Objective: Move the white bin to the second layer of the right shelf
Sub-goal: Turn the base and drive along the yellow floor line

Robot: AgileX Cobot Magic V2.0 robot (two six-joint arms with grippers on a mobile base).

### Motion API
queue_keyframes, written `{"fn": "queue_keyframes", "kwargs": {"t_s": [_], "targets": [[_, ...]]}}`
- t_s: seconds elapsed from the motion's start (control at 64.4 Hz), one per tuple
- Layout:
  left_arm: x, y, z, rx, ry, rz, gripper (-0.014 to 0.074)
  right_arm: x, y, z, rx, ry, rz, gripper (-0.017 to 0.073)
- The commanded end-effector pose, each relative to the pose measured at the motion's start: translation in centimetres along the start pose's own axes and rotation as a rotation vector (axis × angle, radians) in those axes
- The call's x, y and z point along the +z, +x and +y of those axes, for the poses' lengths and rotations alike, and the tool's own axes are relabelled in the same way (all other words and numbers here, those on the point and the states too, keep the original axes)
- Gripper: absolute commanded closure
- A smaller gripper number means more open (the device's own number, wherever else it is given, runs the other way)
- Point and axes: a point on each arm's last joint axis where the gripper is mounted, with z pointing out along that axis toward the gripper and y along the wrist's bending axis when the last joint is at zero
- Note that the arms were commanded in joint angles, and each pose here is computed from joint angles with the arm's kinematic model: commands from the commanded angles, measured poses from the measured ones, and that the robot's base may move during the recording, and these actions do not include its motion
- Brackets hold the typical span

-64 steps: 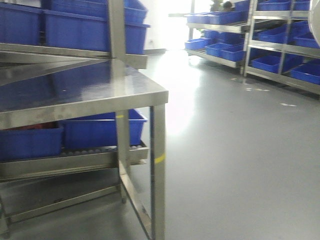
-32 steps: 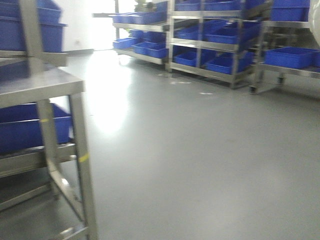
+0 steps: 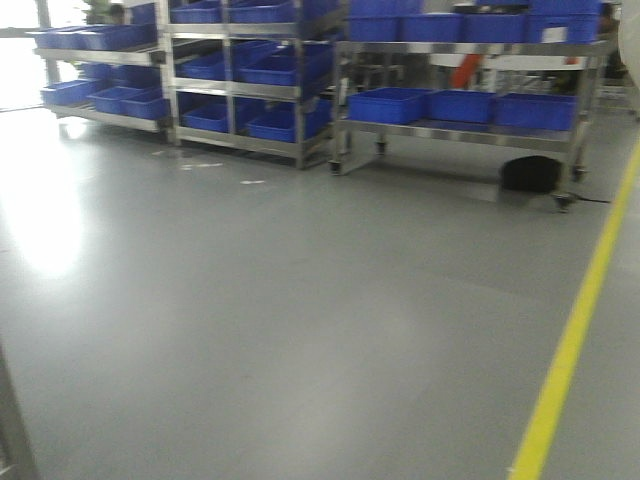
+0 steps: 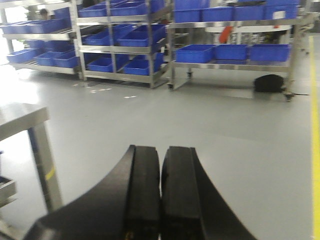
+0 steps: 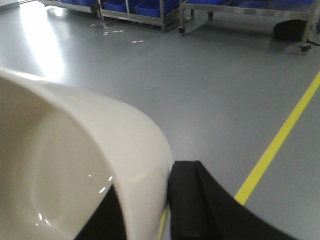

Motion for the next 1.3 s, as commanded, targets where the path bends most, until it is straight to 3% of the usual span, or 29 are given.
{"fn": "queue_keyframes", "kwargs": {"t_s": [0.0, 1.289], "targets": [[0.03, 0.41, 0.01, -0.009, -0.002, -0.060, 0.0509, -0.29, -1.90, 0.33, -0.006, -0.023, -0.131, 0.0502], [0.03, 0.41, 0.01, -0.009, -0.002, -0.060, 0.0509, -0.29, -1.90, 0.33, -0.006, -0.023, -0.131, 0.0502]]}}
